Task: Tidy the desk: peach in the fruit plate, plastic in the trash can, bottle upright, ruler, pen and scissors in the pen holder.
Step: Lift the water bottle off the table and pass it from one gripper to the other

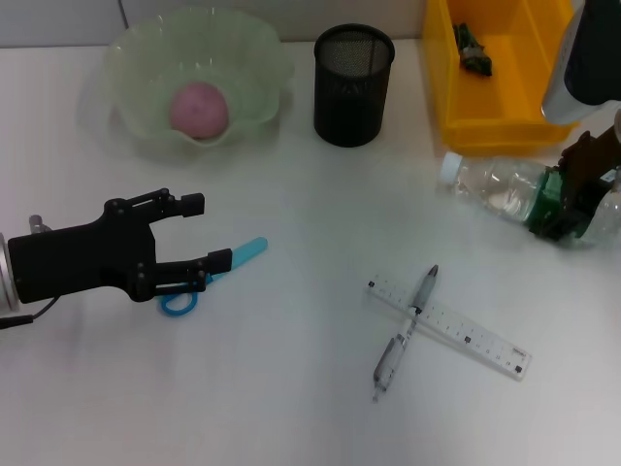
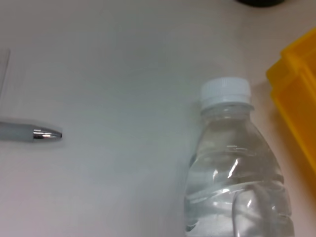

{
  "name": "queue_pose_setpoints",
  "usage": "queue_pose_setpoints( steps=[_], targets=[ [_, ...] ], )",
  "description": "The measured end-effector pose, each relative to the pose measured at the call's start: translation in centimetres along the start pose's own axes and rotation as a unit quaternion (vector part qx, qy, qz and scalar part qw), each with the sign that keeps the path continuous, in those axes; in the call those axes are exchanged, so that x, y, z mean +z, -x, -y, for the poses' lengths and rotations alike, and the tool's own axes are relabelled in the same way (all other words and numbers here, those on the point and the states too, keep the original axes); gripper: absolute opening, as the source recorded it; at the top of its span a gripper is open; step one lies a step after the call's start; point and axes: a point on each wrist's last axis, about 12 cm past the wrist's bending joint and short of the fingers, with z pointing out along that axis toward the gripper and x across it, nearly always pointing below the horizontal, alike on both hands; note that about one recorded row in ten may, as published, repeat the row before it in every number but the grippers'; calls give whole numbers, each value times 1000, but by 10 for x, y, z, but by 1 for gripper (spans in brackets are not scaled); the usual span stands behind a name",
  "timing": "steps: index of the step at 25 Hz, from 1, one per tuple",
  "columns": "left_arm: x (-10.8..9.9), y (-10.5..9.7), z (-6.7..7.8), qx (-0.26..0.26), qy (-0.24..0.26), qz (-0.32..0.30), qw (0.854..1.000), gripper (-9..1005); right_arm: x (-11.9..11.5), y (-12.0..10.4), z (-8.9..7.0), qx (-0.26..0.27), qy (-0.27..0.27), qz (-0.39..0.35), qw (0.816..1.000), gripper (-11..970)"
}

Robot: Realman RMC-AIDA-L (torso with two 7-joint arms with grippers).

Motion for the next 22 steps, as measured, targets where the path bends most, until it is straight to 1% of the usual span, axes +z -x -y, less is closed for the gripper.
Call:
queue_pose_setpoints(
  steps=[22],
  targets=[
    [-1,0,0,-1,1,-1,1000,826,0,-5,0,6,-2,-2,1000,794]
  ],
)
